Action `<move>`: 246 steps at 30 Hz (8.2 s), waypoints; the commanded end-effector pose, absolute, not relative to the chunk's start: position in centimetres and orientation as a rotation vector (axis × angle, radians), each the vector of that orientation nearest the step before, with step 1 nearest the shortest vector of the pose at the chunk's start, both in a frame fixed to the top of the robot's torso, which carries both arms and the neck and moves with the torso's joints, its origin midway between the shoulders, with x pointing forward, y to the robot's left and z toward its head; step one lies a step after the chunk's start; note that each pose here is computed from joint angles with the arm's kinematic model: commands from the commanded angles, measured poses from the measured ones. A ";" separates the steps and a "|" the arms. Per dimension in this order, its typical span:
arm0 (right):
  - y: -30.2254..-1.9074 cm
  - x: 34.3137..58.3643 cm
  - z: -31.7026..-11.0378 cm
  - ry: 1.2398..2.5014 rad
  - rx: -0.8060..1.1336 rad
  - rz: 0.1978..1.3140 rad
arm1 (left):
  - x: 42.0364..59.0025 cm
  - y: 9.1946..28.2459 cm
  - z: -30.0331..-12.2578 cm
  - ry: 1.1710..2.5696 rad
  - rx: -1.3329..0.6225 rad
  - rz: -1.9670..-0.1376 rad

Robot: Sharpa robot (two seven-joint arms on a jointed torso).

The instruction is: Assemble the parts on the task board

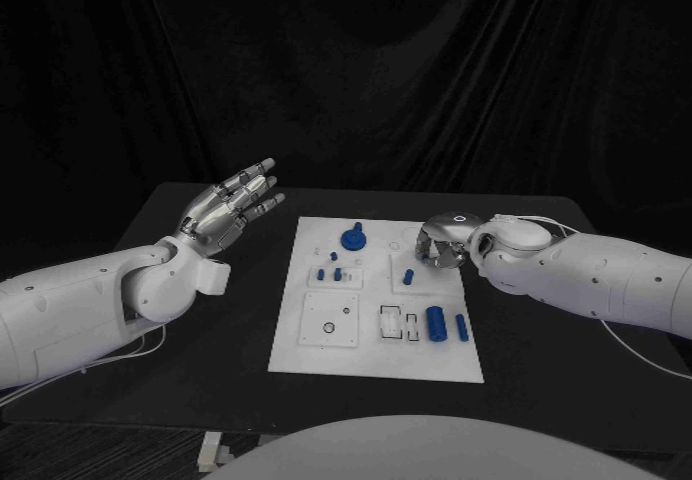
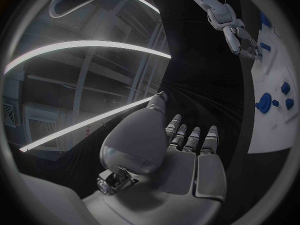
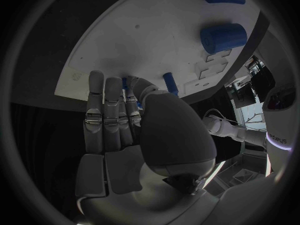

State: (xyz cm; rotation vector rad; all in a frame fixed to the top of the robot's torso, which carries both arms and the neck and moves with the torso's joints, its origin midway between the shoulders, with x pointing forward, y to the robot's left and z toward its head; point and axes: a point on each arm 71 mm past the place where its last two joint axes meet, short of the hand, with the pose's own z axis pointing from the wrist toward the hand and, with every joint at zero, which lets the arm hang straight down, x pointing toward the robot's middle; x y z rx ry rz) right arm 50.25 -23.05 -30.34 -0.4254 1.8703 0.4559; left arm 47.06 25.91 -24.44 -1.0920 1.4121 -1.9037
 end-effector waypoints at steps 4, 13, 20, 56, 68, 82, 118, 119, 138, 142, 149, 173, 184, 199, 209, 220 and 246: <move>-23.4 50.0 -30.3 1.844 -0.413 0.445 | 47.1 25.7 -24.4 1.403 -1.094 -1.930; -23.4 49.8 -29.1 1.789 -0.412 0.473 | 47.1 25.5 -24.5 1.408 -1.094 -1.931; -23.0 49.8 -27.1 1.717 -0.416 0.505 | 47.2 25.5 -24.5 1.411 -1.094 -1.930; -8.7 42.7 -25.7 1.648 -0.737 0.801 | 47.3 25.0 -25.0 1.411 -1.097 -1.931; -7.8 42.4 -27.4 1.670 -0.780 0.790 | 47.1 24.8 -25.4 1.421 -1.105 -1.935; -7.8 42.3 -28.4 1.692 -0.786 0.778 | 47.0 24.8 -25.6 1.423 -1.112 -1.930; -7.5 41.5 -30.0 1.729 -0.782 0.790 | 47.0 24.7 -26.2 1.445 -1.124 -1.929; -7.5 41.5 -30.1 1.730 -0.782 0.789 | 47.0 24.7 -26.3 1.446 -1.124 -1.929; -7.6 41.7 -30.9 1.752 -0.770 0.766 | 47.0 24.6 -26.5 1.455 -1.129 -1.929; -7.6 41.7 -31.0 1.755 -0.770 0.767 | 47.0 24.6 -26.5 1.457 -1.130 -1.929; -7.6 41.6 -31.2 1.758 -0.770 0.771 | 47.0 24.5 -26.6 1.462 -1.132 -1.929; -7.7 41.5 -31.3 1.761 -0.770 0.773 | 47.0 24.5 -26.9 1.475 -1.139 -1.923; -9.3 41.5 -30.4 1.689 -0.706 0.772 | 46.9 24.6 -26.9 1.473 -1.141 -1.919; -15.8 44.6 -21.8 1.542 -0.634 0.631 | 46.8 24.9 -26.9 1.468 -1.143 -1.913; -19.1 45.6 -22.3 1.674 -0.608 0.519 | 46.8 24.9 -26.9 1.467 -1.142 -1.917; -19.7 45.5 -25.7 1.762 -0.603 0.503 | 46.8 24.9 -26.9 1.467 -1.143 -1.919; -18.9 45.5 -29.4 1.799 -0.619 0.550 | 46.7 24.9 -27.1 1.477 -1.149 -1.925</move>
